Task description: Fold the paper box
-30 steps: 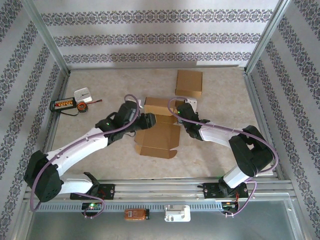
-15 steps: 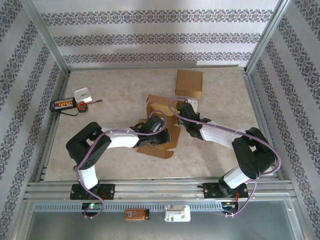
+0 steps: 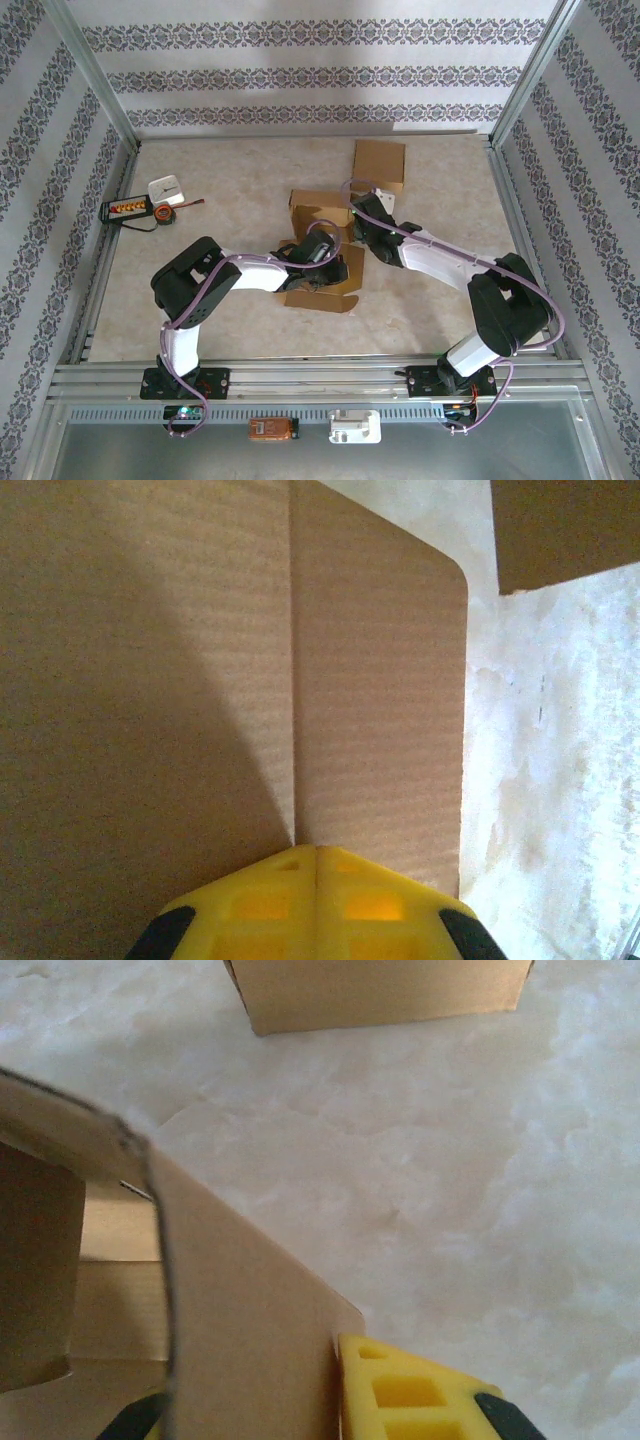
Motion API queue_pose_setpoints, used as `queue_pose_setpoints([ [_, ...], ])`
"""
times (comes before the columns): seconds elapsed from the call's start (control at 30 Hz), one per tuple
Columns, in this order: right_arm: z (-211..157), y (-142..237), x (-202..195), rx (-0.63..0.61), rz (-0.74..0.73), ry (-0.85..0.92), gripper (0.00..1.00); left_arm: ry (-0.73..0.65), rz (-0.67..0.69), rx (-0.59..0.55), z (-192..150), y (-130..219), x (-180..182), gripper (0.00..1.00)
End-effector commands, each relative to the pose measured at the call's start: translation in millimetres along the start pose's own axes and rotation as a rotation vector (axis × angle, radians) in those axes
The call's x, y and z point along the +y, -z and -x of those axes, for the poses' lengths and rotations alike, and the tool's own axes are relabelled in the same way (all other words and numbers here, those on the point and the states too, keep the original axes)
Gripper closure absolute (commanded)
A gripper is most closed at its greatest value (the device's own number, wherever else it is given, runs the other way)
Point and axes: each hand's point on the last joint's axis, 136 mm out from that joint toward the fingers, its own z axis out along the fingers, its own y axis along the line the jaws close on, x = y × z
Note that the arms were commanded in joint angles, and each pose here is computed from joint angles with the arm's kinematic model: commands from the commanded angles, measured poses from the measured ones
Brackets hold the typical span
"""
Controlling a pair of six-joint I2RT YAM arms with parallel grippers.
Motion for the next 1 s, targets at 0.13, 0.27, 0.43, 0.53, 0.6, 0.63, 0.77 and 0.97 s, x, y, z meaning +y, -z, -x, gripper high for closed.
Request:
queue_pose_setpoints([
  [0.13,-23,1,8,0.121,0.012,-0.171,0.83,0.01,0.069,0.027,-5,-6,22,1.0],
  [0.27,-37,-5,6,0.163,-0.003,-0.234,0.83,0.011,0.065,0.017,1,-5,20,1.0],
  [0.43,-44,-9,2,0.153,-0.044,-0.177,0.81,0.011,0.065,0.011,4,-4,19,1.0],
  [0.53,-45,-10,-4,0.116,-0.082,-0.116,0.8,0.012,0.052,0.002,6,-1,16,1.0],
  [0.6,-51,-13,-7,0.105,-0.092,-0.097,0.8,0.011,0.041,-0.019,11,4,12,0.94],
  [0.63,-54,-14,-8,0.103,-0.096,-0.093,0.8,0.009,0.038,-0.028,13,6,10,0.89],
  [0.77,-56,-16,-13,0.086,-0.108,-0.076,0.81,-0.009,0.013,-0.06,20,23,-3,0.74],
  [0.97,-49,-13,-9,0.065,-0.096,-0.068,0.83,-0.013,-0.014,-0.13,26,65,-16,0.63],
])
